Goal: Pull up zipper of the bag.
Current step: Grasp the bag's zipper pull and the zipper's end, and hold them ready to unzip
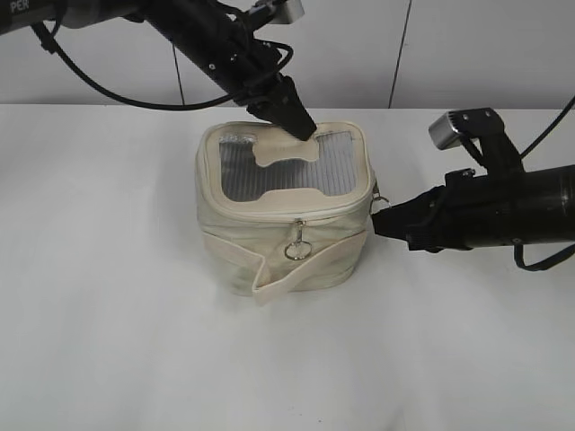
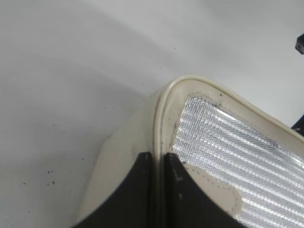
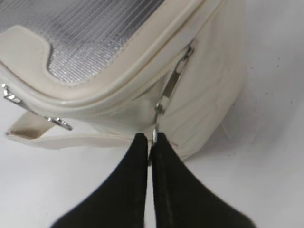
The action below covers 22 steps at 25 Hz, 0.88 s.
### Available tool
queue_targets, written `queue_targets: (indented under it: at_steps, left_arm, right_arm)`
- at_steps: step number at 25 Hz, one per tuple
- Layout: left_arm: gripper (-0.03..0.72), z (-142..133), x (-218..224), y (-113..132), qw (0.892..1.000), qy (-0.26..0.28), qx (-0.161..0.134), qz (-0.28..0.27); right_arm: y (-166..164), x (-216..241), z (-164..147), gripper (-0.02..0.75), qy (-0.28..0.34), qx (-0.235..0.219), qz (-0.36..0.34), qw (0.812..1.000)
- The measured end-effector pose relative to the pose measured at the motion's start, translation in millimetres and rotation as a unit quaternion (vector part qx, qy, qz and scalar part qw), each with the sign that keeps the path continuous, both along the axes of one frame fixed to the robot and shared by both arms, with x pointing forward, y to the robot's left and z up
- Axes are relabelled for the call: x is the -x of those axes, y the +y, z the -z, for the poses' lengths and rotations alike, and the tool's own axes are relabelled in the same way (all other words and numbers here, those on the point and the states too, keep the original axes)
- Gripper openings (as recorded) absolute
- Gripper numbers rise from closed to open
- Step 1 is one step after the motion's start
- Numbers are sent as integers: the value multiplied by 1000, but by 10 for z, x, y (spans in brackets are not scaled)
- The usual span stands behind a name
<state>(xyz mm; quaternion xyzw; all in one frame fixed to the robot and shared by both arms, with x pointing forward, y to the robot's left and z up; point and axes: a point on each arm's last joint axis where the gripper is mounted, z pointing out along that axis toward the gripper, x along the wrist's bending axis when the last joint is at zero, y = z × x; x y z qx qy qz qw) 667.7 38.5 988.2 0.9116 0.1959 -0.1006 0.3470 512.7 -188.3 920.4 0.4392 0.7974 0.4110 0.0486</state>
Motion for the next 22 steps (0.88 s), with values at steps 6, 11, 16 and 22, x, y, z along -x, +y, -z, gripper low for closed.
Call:
queue_targets:
  at_steps: [6, 11, 16, 22]
  left_arm:
    - [44, 0, 2, 0, 1000, 1, 0, 0]
    - [43, 0, 2, 0, 1000, 2, 0, -1]
    - [43, 0, 1, -5, 1000, 9, 0, -11]
    - [43, 0, 1, -5, 1000, 21, -1, -24]
  right_arm:
    - [28, 78, -35, 21, 5, -12, -19, 1000]
    - [32, 280, 40, 21, 35, -20, -53, 998]
    - [77, 380, -36, 21, 34, -49, -71, 996]
    - [493, 507, -84, 24, 23, -39, -115, 992]
